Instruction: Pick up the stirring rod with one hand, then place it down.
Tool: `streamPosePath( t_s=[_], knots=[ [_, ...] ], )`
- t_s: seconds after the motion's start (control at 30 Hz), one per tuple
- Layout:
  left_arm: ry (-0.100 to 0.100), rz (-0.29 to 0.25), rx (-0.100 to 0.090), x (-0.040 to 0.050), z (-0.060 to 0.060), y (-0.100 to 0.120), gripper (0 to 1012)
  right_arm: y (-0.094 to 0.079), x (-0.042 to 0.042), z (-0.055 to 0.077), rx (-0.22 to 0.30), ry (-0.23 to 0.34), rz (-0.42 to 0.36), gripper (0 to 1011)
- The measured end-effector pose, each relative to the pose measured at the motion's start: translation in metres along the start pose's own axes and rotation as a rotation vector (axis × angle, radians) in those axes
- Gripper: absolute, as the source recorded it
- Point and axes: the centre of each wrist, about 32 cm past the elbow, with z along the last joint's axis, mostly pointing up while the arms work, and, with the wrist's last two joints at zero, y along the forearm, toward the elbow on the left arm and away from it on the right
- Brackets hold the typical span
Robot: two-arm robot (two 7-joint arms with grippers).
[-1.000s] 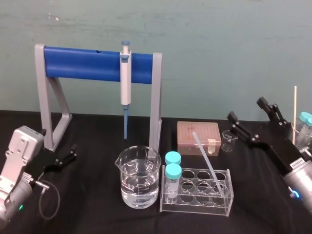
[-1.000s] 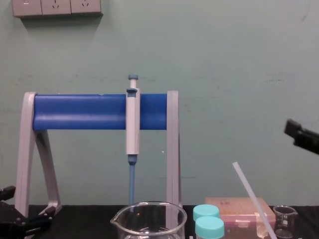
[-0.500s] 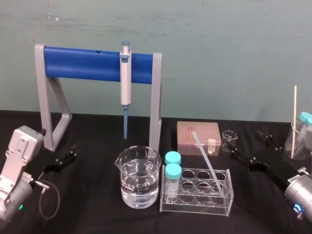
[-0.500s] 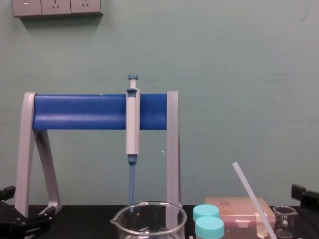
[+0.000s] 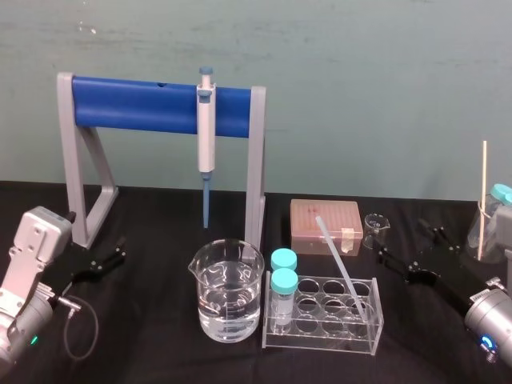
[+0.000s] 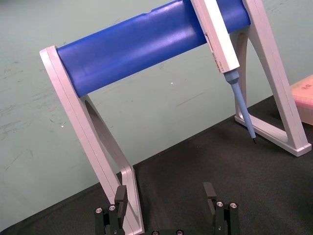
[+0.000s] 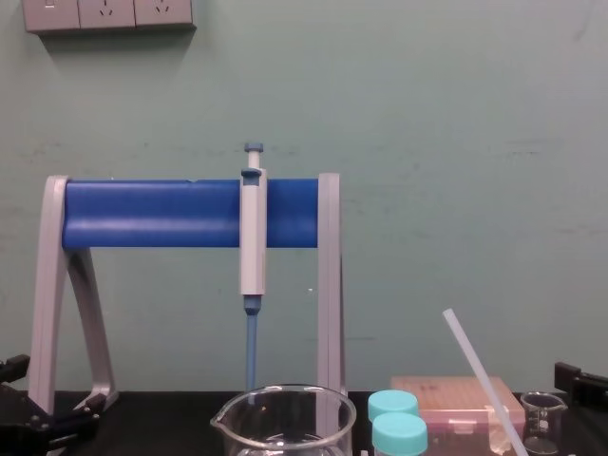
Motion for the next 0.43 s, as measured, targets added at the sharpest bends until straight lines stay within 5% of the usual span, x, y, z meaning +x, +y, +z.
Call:
streamPosePath(
  t_s=[0.43],
  knots=[
    [0.0,0.0,0.0,0.0,0.0,0.0,1000,-0.0003,0.0001,0.0002,0.002,0.0,-0.001,1003]
  ],
)
